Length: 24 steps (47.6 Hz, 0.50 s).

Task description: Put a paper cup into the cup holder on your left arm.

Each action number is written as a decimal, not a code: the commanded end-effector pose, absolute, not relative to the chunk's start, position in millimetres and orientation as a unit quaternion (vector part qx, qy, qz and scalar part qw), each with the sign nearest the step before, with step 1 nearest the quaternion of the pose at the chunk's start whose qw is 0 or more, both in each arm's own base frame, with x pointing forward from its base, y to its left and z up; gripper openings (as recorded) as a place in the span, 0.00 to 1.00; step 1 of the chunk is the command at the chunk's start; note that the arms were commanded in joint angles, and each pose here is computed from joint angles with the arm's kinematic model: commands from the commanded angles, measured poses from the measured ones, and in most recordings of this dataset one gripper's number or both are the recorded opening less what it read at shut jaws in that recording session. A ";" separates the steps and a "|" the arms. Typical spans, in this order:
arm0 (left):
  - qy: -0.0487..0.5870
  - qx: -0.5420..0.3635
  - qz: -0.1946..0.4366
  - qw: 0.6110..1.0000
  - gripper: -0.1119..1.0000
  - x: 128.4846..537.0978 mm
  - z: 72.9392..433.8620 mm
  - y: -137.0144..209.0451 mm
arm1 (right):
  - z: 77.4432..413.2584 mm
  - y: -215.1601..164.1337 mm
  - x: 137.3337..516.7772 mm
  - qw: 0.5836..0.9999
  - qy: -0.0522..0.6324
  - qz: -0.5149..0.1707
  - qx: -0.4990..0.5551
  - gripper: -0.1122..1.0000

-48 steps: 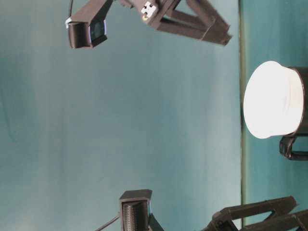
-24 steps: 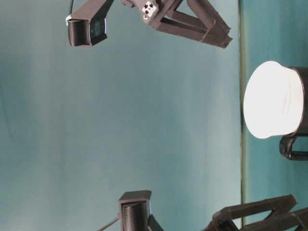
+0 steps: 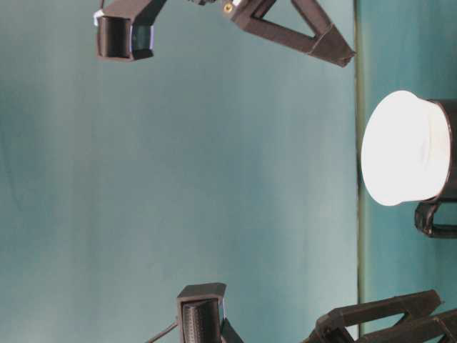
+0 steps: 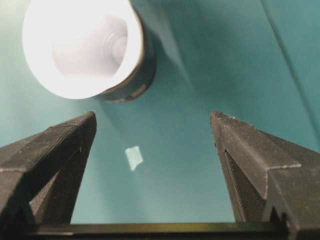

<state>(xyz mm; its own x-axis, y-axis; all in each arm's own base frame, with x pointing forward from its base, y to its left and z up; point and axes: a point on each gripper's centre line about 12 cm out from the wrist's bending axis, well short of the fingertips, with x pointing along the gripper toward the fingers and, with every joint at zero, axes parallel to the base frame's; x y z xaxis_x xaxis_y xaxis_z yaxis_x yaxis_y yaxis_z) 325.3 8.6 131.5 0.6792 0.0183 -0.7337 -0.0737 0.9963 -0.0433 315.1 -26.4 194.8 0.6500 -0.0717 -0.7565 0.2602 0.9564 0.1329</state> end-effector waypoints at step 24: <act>0.384 -0.030 0.020 0.923 0.92 331.6 138.8 6.7 | 199.8 -25.3 315.8 0.907 0.400 -0.084 0.101 0.92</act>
